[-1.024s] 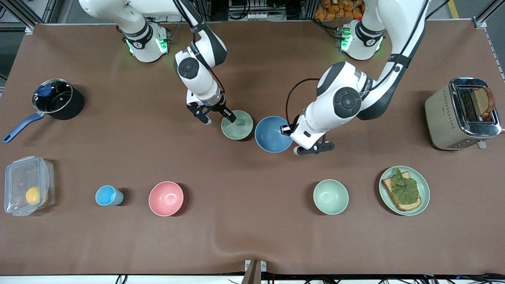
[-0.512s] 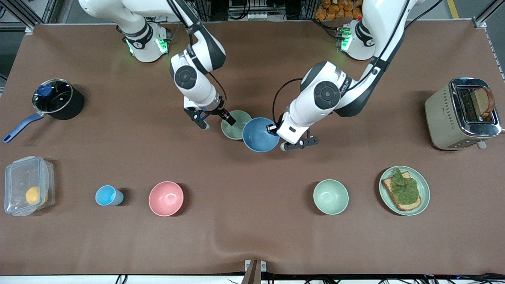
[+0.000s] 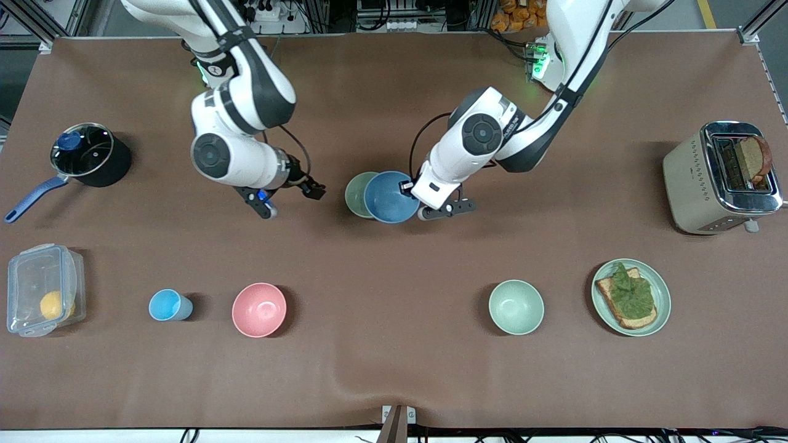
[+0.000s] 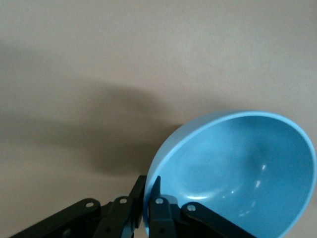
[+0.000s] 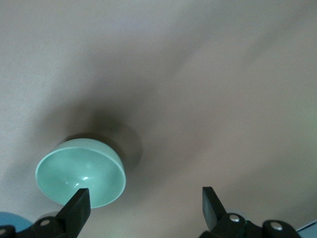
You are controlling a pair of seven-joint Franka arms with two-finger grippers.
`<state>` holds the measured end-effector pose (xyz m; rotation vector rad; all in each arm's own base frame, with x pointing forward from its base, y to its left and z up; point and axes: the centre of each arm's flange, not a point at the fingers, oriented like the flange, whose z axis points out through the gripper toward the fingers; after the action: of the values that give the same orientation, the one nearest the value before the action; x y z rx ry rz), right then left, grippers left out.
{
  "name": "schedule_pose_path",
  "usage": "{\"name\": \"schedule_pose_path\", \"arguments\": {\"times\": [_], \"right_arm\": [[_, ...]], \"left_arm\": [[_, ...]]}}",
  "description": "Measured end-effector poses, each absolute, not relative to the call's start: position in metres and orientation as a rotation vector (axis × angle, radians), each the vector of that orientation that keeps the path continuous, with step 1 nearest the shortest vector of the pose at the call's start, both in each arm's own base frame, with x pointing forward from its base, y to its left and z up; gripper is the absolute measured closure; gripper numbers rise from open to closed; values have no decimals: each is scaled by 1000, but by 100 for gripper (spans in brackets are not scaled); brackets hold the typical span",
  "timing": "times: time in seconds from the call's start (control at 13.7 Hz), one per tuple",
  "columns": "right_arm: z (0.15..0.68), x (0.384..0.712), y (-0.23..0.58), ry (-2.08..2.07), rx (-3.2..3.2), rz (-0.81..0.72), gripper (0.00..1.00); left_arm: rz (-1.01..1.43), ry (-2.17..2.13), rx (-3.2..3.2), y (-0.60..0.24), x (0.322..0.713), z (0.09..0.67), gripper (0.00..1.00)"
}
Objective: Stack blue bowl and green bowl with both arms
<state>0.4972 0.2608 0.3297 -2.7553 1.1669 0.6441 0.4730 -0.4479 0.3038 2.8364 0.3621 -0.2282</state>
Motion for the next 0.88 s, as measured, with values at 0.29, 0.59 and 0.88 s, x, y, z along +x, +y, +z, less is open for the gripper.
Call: {"name": "schedule_pose_path", "arguments": {"times": [0.29, 0.59, 0.88], "right_arm": [[325, 499, 247, 1193, -2747, 670, 0], [324, 507, 228, 1241, -2718, 673, 0], [325, 517, 207, 1311, -2641, 690, 0]], "left_arm": [[-251, 385, 2874, -468, 452, 286, 93], [-220, 433, 2919, -492, 443, 259, 93], [-229, 437, 2907, -510, 444, 250, 93]]}}
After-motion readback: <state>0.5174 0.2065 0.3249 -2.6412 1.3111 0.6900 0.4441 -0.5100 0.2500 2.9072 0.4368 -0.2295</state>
